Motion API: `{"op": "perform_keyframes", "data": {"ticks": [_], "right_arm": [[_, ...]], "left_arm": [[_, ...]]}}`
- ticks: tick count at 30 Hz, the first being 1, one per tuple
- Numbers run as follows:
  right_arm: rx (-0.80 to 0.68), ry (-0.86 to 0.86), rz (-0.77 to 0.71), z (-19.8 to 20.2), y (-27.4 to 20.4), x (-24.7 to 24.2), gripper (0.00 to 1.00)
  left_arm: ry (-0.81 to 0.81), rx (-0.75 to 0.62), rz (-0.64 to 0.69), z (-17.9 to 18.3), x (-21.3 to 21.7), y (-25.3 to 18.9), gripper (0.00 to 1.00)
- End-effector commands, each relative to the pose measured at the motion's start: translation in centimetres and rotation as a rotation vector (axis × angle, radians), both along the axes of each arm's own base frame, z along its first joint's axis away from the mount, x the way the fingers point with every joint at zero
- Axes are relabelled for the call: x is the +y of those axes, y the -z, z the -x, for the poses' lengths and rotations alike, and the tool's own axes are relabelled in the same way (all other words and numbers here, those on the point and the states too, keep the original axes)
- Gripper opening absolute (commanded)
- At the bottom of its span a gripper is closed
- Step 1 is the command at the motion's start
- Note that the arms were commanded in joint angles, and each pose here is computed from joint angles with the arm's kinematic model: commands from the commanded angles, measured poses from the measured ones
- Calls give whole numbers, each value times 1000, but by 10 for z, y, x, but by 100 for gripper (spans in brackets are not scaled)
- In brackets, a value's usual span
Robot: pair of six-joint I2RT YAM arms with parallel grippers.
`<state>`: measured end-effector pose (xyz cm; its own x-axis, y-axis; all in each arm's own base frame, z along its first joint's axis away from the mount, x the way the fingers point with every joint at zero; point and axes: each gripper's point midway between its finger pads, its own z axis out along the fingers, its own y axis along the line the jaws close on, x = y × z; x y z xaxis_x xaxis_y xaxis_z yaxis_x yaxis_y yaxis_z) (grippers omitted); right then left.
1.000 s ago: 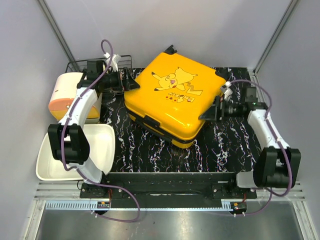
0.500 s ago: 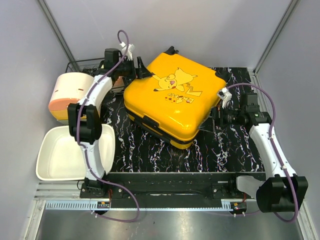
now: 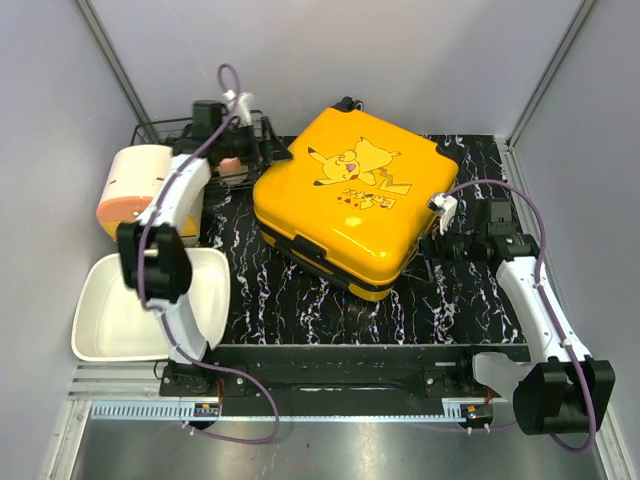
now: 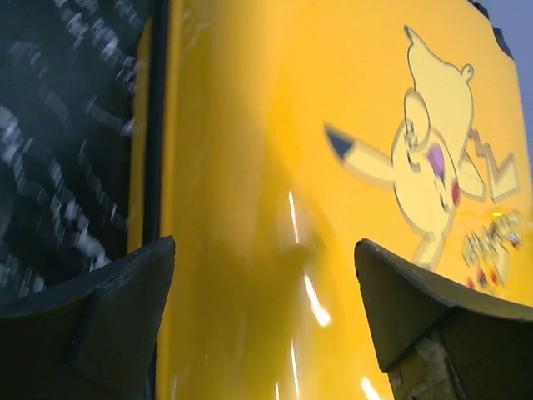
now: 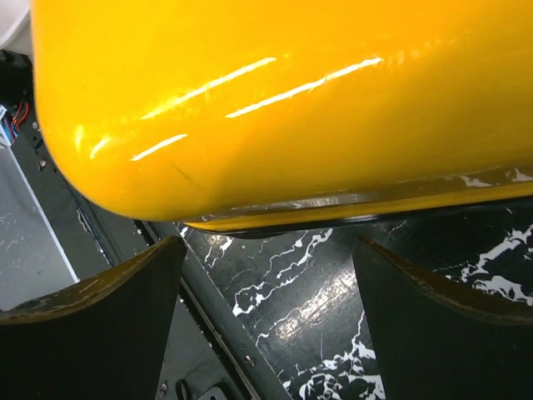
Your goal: Open, take out, and arrange the luggage
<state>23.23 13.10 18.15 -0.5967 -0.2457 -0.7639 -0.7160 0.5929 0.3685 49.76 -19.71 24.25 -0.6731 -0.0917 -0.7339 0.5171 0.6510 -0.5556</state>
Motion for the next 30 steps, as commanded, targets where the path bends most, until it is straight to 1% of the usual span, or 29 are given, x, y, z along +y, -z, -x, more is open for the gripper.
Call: {"op": "perform_keyframes", "data": {"ticks": [1,2,3,5,6,9,12,16,17,20,22,23,25,28,29,30], "right_arm": [[-113,-52,-13,-15,-1,12,91],[-116,-62,-24,-16,-2,16,90],[-118,-66,-39,-20,-4,21,90],[-125,-101,-54,-18,-7,34,89],[-134,-105,-64,-21,-9,40,89],[-153,-160,-71,-17,-11,62,89],[-170,-227,-88,-7,-18,87,91],[-178,-242,-120,0,-33,98,92],[-187,-236,-125,0,-38,98,92],[-211,-211,-130,3,-47,94,94],[-226,-190,-140,7,-56,92,95],[-221,-159,-137,6,-58,89,96],[-233,-124,-131,5,-63,86,97],[-243,-5,-93,-9,-67,75,98],[-245,81,-66,-19,-68,66,98],[-246,115,-52,-23,-69,62,99]], "left_arm": [[-180,-102,42,73,65,-97,93],[-246,-86,10,82,79,-92,94],[-266,-35,8,108,82,-78,94],[-298,62,7,138,84,-51,94],[-315,115,29,163,83,-33,95],[-331,183,76,200,79,-1,94],[-388,222,99,215,81,14,88],[-504,389,73,234,91,60,82],[-544,426,67,236,91,68,81],[-590,432,47,235,91,79,74],[-598,420,39,228,87,82,69],[-604,401,27,223,84,78,68],[-619,414,-1,214,83,85,66],[-631,424,-29,199,82,90,65],[-625,457,-32,196,78,98,65],[-620,456,-27,191,75,96,65]]}}
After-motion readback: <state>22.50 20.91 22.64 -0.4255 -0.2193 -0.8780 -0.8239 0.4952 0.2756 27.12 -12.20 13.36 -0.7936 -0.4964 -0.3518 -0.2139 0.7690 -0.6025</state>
